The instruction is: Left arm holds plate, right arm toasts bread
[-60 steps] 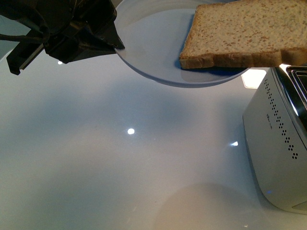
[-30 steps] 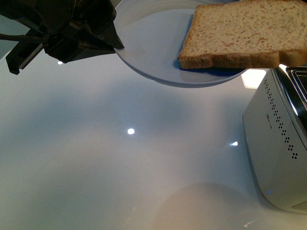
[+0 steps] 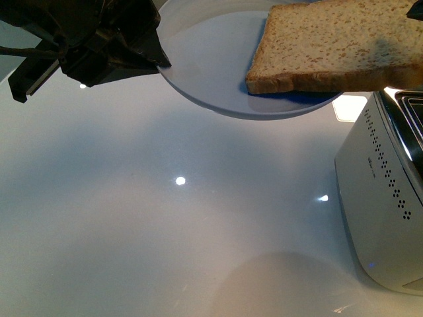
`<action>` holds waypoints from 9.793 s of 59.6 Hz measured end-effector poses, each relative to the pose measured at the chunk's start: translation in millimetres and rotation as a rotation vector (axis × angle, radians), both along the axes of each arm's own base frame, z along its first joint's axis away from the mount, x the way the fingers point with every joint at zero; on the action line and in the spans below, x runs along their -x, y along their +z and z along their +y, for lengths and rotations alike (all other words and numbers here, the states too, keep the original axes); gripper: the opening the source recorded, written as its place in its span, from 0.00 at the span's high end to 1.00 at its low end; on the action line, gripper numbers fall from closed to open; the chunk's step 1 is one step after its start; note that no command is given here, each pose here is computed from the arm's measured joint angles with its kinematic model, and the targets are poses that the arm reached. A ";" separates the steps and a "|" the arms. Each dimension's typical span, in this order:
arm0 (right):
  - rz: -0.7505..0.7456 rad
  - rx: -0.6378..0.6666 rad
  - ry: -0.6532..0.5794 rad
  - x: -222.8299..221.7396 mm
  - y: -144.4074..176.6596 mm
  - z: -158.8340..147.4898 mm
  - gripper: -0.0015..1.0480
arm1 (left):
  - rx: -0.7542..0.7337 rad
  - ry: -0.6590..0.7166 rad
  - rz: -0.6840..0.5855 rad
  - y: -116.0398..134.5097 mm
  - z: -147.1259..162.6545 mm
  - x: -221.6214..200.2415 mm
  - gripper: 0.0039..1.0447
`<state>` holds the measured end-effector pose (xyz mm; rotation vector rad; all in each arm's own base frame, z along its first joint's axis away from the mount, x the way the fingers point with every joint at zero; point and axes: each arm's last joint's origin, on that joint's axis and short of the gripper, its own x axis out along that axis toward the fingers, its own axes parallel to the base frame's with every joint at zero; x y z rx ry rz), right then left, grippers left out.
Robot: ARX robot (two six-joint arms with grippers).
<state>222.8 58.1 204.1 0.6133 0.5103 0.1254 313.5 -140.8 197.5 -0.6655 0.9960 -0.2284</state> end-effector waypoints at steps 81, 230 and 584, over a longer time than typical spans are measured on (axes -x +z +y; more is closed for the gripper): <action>-0.268 0.106 -0.150 21.5 105.5 -41.0 0.97 | 0.003 -0.002 0.002 0.0 -0.1 0.1 0.97; 0.195 0.833 0.154 28.8 -55.4 -42.5 0.58 | 0.005 0.000 0.002 0.3 -0.1 0.0 0.97; -0.527 0.623 -0.130 126.1 -33.8 -58.3 0.09 | -0.267 0.256 -0.161 -112.3 172.1 45.0 0.07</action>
